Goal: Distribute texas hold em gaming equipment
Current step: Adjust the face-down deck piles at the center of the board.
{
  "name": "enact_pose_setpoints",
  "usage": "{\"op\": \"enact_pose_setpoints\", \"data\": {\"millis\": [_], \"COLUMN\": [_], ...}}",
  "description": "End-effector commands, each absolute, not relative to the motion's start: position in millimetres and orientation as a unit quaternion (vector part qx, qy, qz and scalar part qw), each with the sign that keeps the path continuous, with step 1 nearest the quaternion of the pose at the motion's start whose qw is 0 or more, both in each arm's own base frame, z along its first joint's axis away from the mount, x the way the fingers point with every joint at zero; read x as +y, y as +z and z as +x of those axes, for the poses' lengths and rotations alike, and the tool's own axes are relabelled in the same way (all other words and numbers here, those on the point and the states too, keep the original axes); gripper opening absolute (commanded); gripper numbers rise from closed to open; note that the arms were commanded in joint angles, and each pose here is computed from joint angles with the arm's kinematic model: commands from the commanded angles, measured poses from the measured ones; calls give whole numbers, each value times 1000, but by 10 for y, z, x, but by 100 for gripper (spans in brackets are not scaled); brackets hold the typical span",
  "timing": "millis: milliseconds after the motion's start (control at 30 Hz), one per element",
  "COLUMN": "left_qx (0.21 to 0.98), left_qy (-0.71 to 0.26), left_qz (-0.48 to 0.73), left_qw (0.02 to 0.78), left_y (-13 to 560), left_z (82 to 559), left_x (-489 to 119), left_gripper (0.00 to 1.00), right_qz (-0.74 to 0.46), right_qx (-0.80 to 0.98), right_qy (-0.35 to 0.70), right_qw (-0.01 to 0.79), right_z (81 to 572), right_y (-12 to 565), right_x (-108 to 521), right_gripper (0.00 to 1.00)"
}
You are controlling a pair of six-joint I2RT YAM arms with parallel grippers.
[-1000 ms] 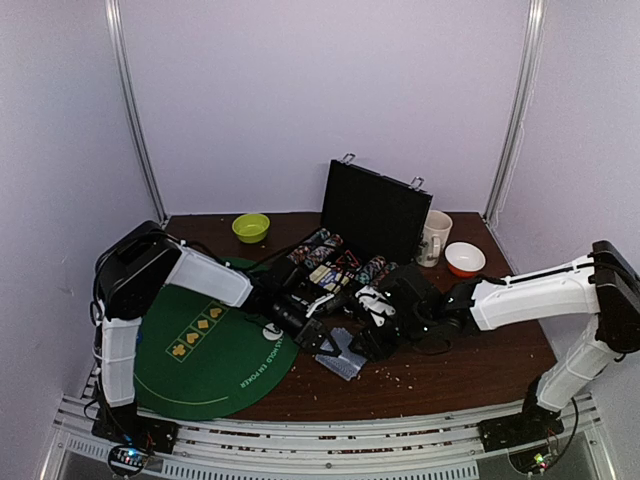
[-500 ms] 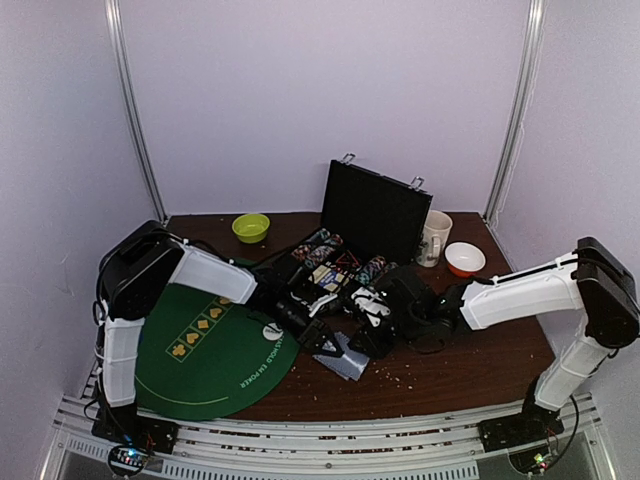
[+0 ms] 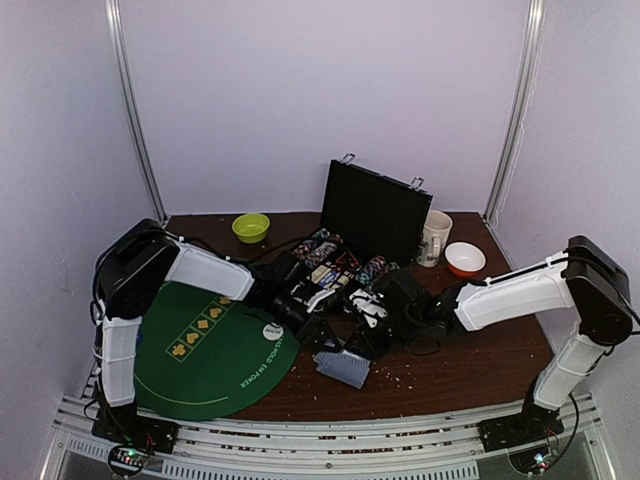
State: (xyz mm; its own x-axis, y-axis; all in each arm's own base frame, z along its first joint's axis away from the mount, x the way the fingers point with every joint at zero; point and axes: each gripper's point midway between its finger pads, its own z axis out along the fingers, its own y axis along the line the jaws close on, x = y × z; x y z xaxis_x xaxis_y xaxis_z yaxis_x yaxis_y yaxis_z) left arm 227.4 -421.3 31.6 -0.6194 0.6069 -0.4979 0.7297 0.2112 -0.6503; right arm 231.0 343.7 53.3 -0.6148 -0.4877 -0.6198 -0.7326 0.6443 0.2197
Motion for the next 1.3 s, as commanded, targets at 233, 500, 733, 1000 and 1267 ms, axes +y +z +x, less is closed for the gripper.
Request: {"op": "enact_pose_setpoints", "data": {"millis": [233,500,733,1000,1267], "left_qx": [798,801,808,814,813], "left_qy": [-428,-431,-428,-419,-422], "left_qz": [419,411,402,399,398], "left_qw": [67,60,51,51,46], "left_y": [238,300,308,288,288], "left_z": [2384,2338,2291,2291,2266], "left_x": [-4068,-4038,-3982,-3949,-3941], "left_gripper": [58,59,57,57,54], "right_qz": [-291,-95,-27,-40,-51], "right_qx": [889,948,932,932,932], "right_qy": [203,207,299,306,300], "right_qw": [289,223,202,191,196], "right_z": [2244,1924,1751,1776,1896], "right_y": [935,757,626,426,394], "right_x": [3056,2649,2940,3156,3357], "right_gripper": [61,60,51,42,36]}}
